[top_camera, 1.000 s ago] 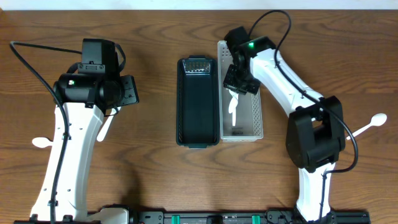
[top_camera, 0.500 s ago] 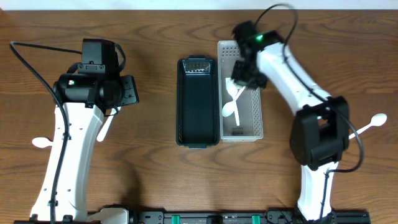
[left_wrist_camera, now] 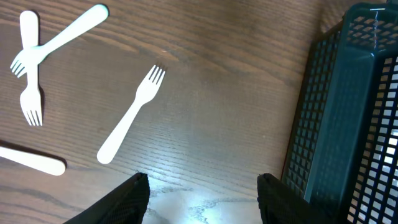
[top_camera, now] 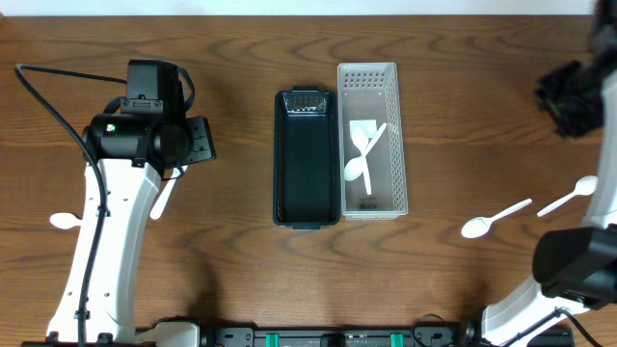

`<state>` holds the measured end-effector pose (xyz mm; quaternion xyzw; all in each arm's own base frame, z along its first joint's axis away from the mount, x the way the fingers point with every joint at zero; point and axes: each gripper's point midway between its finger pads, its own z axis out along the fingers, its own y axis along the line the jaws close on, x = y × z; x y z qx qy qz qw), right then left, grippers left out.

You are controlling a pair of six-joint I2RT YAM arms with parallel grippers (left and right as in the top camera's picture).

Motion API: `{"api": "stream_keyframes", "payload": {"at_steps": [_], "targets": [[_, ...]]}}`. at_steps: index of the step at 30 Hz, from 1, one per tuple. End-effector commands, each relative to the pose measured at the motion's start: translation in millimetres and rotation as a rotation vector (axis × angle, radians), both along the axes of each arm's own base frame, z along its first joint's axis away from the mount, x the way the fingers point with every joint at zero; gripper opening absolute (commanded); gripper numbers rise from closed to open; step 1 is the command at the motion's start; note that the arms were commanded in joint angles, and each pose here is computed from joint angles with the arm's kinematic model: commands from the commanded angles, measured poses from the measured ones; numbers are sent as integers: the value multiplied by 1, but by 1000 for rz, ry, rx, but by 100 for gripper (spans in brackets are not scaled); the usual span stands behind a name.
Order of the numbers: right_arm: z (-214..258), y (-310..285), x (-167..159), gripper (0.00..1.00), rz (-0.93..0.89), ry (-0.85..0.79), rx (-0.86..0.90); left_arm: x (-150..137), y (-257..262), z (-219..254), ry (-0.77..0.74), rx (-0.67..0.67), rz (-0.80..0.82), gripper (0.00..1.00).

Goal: Pack container
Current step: 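Move the right gripper to a third spoon and grasp it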

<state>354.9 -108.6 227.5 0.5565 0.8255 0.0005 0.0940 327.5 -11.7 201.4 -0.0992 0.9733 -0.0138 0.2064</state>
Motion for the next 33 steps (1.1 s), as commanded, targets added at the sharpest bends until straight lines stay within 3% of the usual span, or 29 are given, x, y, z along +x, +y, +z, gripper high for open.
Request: {"api": "stream_keyframes", "payload": {"at_steps": [1, 8, 16, 33], "targets": [[-40, -4, -22, 41, -74, 138, 79, 1, 3, 2, -3, 10, 3, 59], [-132, 5, -60, 39, -102, 320, 141, 1, 3, 2, -3, 10, 3, 59], [-206, 10, -74, 38, -84, 305, 136, 1, 3, 2, -3, 10, 3, 59], [-255, 19, -101, 44, -14, 308, 132, 1, 3, 2, -3, 10, 3, 59]]}}
